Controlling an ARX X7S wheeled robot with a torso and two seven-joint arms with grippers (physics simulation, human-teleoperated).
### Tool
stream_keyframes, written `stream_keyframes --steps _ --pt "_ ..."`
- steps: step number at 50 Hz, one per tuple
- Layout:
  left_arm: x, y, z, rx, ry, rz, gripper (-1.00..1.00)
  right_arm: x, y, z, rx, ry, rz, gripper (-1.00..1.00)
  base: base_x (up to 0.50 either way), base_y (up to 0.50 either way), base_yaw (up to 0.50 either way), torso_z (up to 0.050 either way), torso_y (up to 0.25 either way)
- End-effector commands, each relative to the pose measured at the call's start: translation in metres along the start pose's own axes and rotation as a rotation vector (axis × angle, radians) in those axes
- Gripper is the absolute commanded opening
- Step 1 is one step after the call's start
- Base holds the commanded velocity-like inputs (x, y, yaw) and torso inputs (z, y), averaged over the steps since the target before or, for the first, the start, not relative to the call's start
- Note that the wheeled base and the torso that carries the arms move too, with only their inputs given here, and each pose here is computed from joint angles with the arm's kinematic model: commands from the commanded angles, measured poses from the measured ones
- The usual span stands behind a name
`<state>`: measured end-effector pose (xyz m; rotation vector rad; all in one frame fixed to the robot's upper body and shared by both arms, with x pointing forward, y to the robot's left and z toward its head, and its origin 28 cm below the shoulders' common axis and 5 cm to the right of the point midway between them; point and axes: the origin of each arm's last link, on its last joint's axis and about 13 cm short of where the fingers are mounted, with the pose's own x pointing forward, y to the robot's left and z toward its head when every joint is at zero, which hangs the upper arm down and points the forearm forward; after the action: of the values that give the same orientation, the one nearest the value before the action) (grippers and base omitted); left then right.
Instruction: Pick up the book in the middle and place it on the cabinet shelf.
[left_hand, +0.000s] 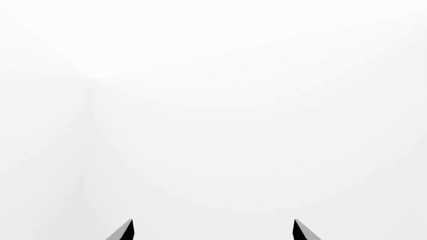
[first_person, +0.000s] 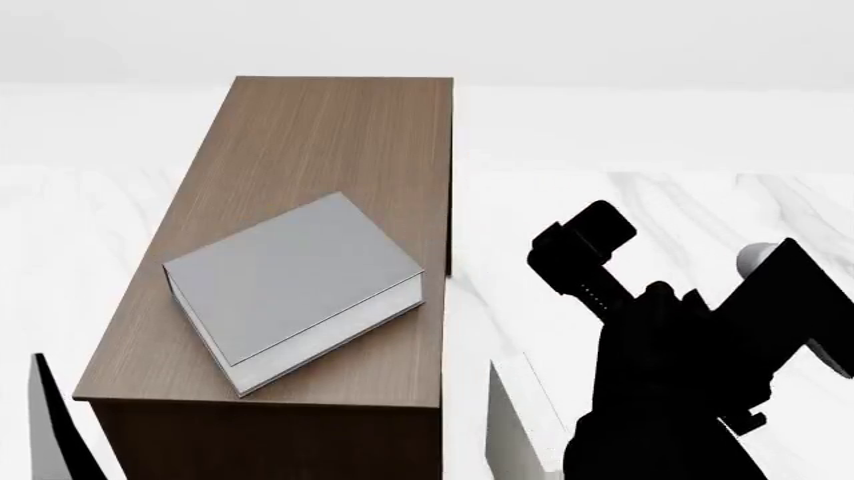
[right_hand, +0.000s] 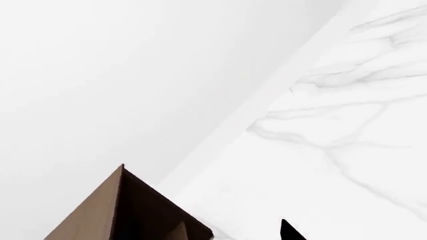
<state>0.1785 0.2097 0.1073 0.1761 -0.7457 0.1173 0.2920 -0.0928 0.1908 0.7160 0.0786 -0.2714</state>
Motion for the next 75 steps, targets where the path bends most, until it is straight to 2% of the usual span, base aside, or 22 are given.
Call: stream_keyframes --steps 1,11,14,16,17,18,20,22,24,25,30,33,37,49,57,61,66,71,75 --pt "0.003 0.002 0.001 0.001 -0.013 0.015 1.0 -0.014 -0.026 0.0 -0.083 -0.105 0.007 1.0 0.0 0.0 0.0 0.0 0.0" --pt "0.006 0.004 -0.002 0.009 -0.009 0.033 1.0 -0.018 -0.053 -0.013 -0.252 -0.24 -0.023 1.0 0.0 0.0 0.0 0.0 0.0" --pt "0.006 0.004 -0.004 0.011 -0.002 0.039 1.0 -0.021 -0.063 -0.022 -0.334 -0.302 -0.028 1.0 0.0 0.0 0.0 0.0 0.0" --pt "0.006 0.005 -0.006 0.014 -0.002 0.041 1.0 -0.024 -0.069 -0.025 -0.385 -0.381 -0.019 1.0 0.0 0.0 0.0 0.0 0.0" --pt "0.007 0.005 -0.007 0.018 -0.001 0.045 1.0 -0.028 -0.075 -0.027 -0.432 -0.49 -0.01 1.0 0.0 0.0 0.0 0.0 0.0" --pt "0.008 0.005 -0.008 0.022 0.001 0.048 1.0 -0.03 -0.078 -0.029 -0.456 -0.523 0.002 1.0 0.0 0.0 0.0 0.0 0.0" --pt "0.008 0.006 -0.01 0.024 0.003 0.052 1.0 -0.033 -0.085 -0.032 -0.449 -0.567 0.014 1.0 0.0 0.0 0.0 0.0 0.0" --pt "0.008 0.006 -0.011 0.027 0.003 0.052 1.0 -0.035 -0.089 -0.035 -0.471 -0.596 0.018 1.0 0.0 0.0 0.0 0.0 0.0" --pt "0.008 0.006 -0.01 0.032 -0.004 0.056 1.0 -0.037 -0.095 -0.037 -0.509 -0.679 0.02 1.0 0.0 0.0 0.0 0.0 0.0" --pt "0.009 0.007 -0.01 0.033 -0.006 0.059 1.0 -0.038 -0.098 -0.038 -0.494 -0.703 0.044 1.0 0.0 0.0 0.0 0.0 0.0" --pt "0.01 0.008 -0.008 0.039 -0.023 0.073 1.0 -0.042 -0.106 -0.039 -0.528 -0.8 0.091 1.0 0.0 0.0 0.0 0.0 0.0" --pt "0.011 0.01 -0.007 0.038 -0.04 0.092 1.0 -0.046 -0.111 -0.039 -0.586 -0.907 0.118 1.0 0.0 0.0 0.0 0.0 0.0" --pt "0.013 0.015 -0.003 0.047 -0.074 0.125 1.0 -0.043 -0.114 -0.037 -0.547 -0.899 0.077 1.0 0.0 0.0 0.0 0.0 0.0" --pt "0.027 0.033 0.005 0.104 -0.163 0.228 1.0 -0.048 -0.105 -0.008 -0.478 -1.134 0.082 1.0 0.0 0.0 0.0 0.0 0.0" --pt "0.043 0.054 0.013 0.201 -0.236 0.325 1.0 -0.045 -0.1 0.026 -0.422 -1.264 0.005 1.0 0.0 0.0 0.0 0.0 0.0" --pt "0.05 0.066 0.018 0.257 -0.279 0.373 1.0 -0.047 -0.098 0.044 -0.382 -1.328 -0.016 1.0 0.0 0.0 0.0 0.0 0.0" --pt "0.053 0.075 0.019 0.291 -0.301 0.407 1.0 -0.048 -0.096 0.056 -0.37 -1.377 -0.036 1.0 0.0 0.0 0.0 0.0 0.0" --pt "0.06 0.088 0.023 0.349 -0.351 0.451 1.0 -0.056 -0.092 0.076 -0.313 -1.462 -0.04 1.0 0.0 0.0 0.0 0.0 0.0" --pt "0.064 0.098 0.03 0.396 -0.387 0.487 1.0 -0.063 -0.089 0.09 -0.317 -1.531 -0.049 1.0 0.0 0.0 0.0 0.0 0.0"
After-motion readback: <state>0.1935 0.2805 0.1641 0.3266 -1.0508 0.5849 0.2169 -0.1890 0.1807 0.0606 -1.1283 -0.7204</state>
